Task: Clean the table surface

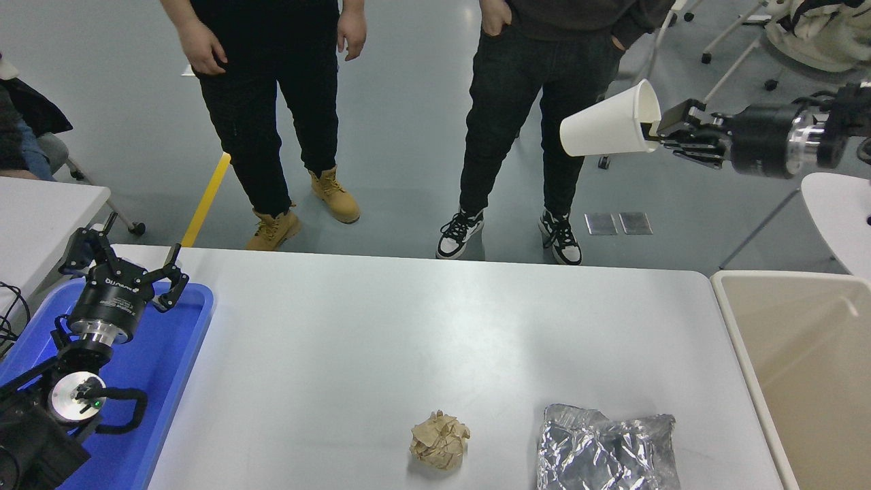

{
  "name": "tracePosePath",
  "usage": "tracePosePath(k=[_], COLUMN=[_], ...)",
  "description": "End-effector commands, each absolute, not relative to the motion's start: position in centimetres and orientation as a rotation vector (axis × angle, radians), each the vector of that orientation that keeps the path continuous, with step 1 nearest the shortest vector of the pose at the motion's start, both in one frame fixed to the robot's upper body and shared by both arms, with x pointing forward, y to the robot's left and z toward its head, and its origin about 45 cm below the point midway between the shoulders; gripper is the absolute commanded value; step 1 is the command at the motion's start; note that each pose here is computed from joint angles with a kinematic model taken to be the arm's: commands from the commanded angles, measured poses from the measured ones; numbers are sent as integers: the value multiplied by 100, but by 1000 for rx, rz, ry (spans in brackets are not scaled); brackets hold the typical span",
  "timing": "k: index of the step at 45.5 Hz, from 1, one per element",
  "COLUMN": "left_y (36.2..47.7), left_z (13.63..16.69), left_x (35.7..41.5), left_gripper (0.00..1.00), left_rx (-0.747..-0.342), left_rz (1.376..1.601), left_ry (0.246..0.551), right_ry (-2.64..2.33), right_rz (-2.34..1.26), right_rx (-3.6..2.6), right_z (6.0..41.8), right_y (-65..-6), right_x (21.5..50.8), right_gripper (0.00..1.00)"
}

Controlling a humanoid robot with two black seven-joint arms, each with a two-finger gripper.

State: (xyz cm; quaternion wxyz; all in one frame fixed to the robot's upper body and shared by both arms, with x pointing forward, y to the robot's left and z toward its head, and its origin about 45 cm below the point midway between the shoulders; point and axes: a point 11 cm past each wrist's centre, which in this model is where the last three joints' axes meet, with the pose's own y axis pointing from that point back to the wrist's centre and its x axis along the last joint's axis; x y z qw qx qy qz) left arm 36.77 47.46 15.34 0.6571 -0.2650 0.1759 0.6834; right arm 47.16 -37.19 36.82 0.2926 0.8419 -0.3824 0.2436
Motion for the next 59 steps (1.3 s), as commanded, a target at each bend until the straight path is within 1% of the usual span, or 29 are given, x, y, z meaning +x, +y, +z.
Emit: tracePosePath(k=[1, 12, 22, 27, 32, 43, 51, 56, 58, 59], left_y=[4746, 4746, 4746, 4746, 4746, 4746, 4746, 4746, 4746, 4746], left_z=[1534, 1534, 1534, 1534, 1534, 1534, 1534, 1534, 1534, 1534], left_x=[3677, 3677, 3677, 3677, 3677, 3677, 3677, 3677, 3677, 3677], left_gripper=[100, 100, 100, 100, 100, 100, 100, 100, 100, 100], left_rx=[-600, -600, -600, -600, -600, -600, -600, -600, -600, -600], left_rz=[1548, 1548, 1548, 1548, 1548, 1548, 1548, 1548, 1548, 1548], left_ry=[399, 399, 399, 399, 399, 399, 399, 399, 399, 399], right_ry=[-1155, -1226, -1341, -1386, -1396, -1452, -1466, -1467, -1466, -1454], right_rz=[594, 549, 480, 437, 381, 201, 108, 85, 68, 50], right_rx=[2158, 2071, 1880, 1755, 1666, 1408, 1318, 1287, 1208, 1162], right_z=[3651, 3720, 3579, 3465, 3234, 2845, 2624, 2556, 2528, 2460], right_y=[-4191, -4595, -5232, -5571, -5742, -6181, -6324, -6386, -6498, -6527], right_x=[4685, 4645, 4462, 4317, 4210, 3852, 3657, 3567, 3456, 3402], right_gripper=[0, 0, 0, 0, 0, 0, 0, 0, 0, 0])
